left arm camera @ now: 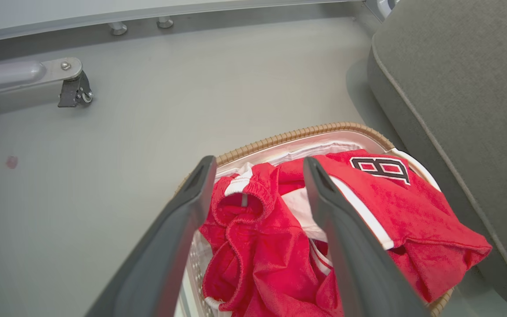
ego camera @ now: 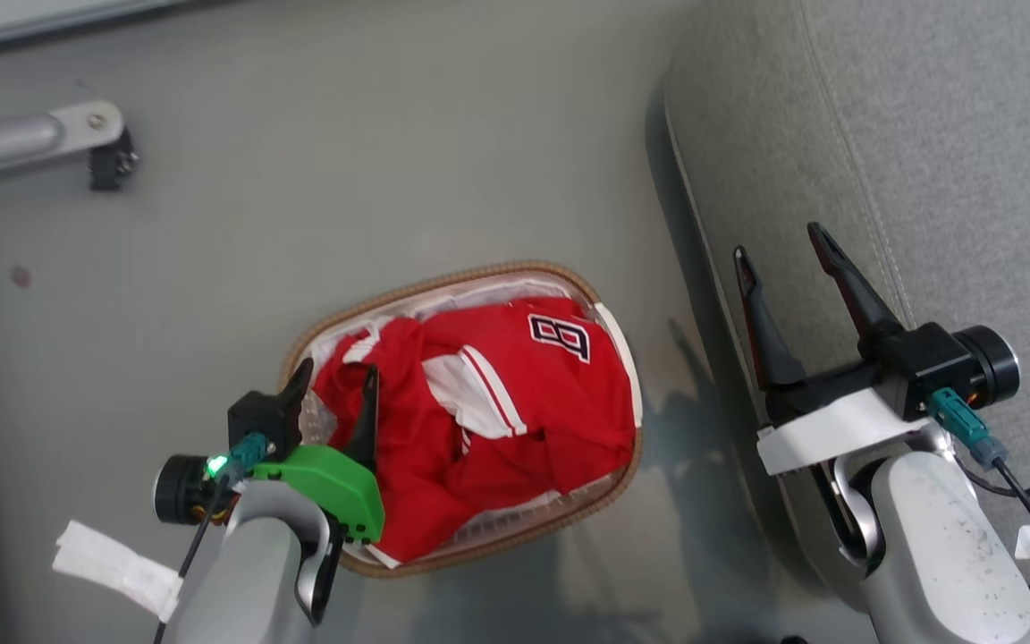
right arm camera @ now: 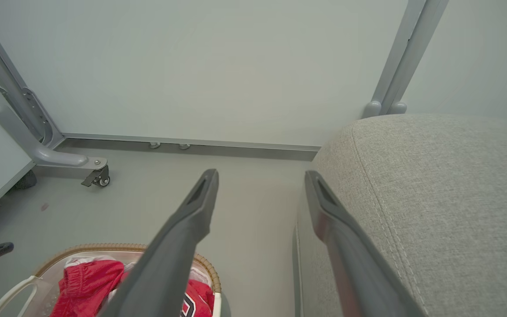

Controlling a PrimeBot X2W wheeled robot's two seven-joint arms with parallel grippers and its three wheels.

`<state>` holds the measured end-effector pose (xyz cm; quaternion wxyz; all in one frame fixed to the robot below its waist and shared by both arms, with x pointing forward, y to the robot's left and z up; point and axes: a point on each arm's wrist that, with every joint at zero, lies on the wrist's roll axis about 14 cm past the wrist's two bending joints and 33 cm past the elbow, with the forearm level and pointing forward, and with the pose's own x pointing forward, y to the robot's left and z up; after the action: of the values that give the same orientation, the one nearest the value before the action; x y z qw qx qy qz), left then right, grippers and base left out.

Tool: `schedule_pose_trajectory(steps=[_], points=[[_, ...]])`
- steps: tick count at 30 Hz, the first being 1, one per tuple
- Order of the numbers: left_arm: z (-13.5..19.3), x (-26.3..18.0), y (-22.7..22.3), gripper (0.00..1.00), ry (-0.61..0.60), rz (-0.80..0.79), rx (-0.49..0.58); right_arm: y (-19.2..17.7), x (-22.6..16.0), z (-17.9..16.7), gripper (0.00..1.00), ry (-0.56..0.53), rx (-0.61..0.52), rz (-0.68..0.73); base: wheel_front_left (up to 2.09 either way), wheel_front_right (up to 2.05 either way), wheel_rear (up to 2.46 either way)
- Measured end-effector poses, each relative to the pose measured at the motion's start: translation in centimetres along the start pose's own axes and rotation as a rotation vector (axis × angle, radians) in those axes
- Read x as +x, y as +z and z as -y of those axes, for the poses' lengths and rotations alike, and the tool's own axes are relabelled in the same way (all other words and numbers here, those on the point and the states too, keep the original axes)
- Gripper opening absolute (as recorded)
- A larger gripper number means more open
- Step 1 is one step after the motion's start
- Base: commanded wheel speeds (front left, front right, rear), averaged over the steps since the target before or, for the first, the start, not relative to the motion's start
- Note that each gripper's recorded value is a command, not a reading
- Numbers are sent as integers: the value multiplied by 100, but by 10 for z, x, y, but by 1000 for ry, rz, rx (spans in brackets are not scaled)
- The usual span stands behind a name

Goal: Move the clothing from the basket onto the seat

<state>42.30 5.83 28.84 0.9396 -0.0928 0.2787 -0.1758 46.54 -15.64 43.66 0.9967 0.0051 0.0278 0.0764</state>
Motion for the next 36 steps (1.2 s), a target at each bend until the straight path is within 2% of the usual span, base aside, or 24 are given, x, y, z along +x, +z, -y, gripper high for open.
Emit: schedule_pose_trajectory(steps=[14, 25, 26, 30, 31, 36], points=[[-9, 56, -94, 100, -17, -285, -18, -61, 8, 22, 100, -43, 17, -137, 0, 0, 0], [-8, 90, -112, 100, -13, -321, -38, -79, -3, 40, 100, -90, 9, -195, 0, 0, 0], [-8, 91, -113, 86, -15, -325, -37, -79, -4, 41, 100, -93, 7, -197, 0, 0, 0], [-5, 96, -113, 6, -15, -328, -34, -78, -6, 43, 100, -98, 3, -200, 0, 0, 0], [-4, 96, -112, 0, -17, -326, -32, -77, -6, 43, 100, -99, 3, -198, 0, 0, 0], [-2, 93, -100, 0, -18, -299, -29, -71, -9, 42, 100, -99, 2, -189, 0, 0, 0]])
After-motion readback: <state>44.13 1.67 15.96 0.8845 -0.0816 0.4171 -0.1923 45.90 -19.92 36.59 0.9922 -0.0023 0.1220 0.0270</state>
